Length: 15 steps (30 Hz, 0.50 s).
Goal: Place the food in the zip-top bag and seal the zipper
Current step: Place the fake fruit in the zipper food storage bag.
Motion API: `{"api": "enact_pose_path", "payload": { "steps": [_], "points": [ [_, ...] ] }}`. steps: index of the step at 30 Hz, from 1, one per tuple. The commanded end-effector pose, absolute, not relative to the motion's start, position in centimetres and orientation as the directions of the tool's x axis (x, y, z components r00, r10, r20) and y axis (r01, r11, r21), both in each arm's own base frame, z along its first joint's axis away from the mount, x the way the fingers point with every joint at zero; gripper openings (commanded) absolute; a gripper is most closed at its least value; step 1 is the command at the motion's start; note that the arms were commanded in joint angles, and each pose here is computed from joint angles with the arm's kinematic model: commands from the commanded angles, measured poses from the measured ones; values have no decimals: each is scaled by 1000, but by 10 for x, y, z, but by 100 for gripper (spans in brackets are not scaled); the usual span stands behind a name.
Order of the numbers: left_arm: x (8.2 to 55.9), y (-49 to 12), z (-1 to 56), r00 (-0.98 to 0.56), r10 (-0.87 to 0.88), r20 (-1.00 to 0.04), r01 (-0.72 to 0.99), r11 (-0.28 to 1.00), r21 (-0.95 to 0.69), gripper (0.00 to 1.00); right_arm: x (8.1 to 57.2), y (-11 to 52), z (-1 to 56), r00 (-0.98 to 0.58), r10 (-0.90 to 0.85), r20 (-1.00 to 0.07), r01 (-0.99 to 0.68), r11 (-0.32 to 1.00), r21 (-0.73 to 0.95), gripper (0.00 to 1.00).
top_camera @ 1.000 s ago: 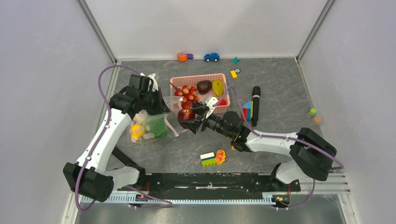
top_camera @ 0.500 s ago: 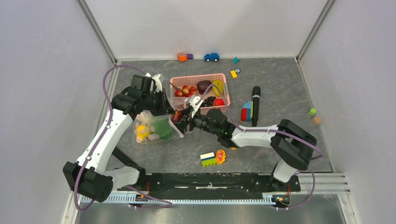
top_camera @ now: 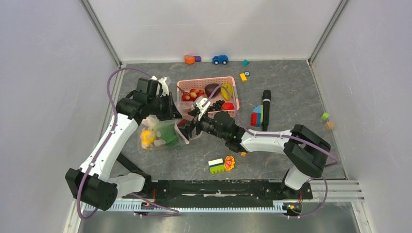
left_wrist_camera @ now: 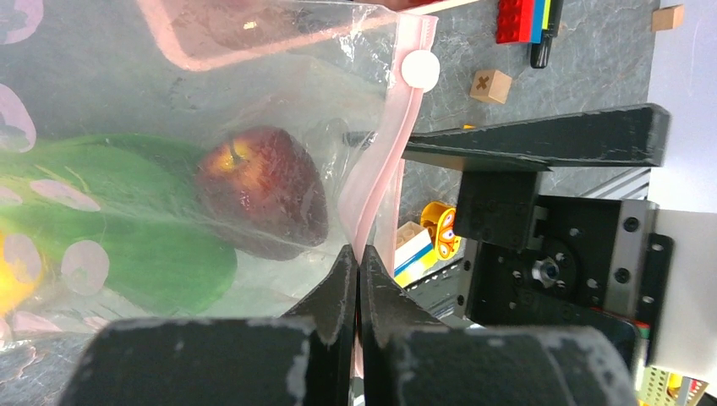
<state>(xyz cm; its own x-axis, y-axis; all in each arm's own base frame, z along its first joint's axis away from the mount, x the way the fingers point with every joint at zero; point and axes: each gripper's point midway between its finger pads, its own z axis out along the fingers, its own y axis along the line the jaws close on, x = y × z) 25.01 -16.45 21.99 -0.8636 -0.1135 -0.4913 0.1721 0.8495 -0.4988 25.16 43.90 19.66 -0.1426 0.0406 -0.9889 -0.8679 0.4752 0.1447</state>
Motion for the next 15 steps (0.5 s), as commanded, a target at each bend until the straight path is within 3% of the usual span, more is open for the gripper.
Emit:
{"api": "enact_pose_path", "payload": {
  "steps": [1, 5, 10, 15],
  "points": [
    [256, -160, 233, -816, -108, -568, 212, 858, -468, 2, 243, 426, 237, -80, 94, -992, -875, 469, 115, 98],
    [259, -152, 231, -810, -127, -573, 170, 884, -436, 2, 240, 409, 243, -83, 66, -994, -863, 494, 104, 98],
    [261, -149, 231, -805, -136, -577, 156, 890, -428, 2, 260, 375, 239, -125, 20, -992, -772, 626, 110, 98],
    [261, -147, 232, -801, -139, -583, 152, 893, -423, 2, 268, 350, 204, -297, -1, -955, -705, 675, 218, 98]
  ]
}}
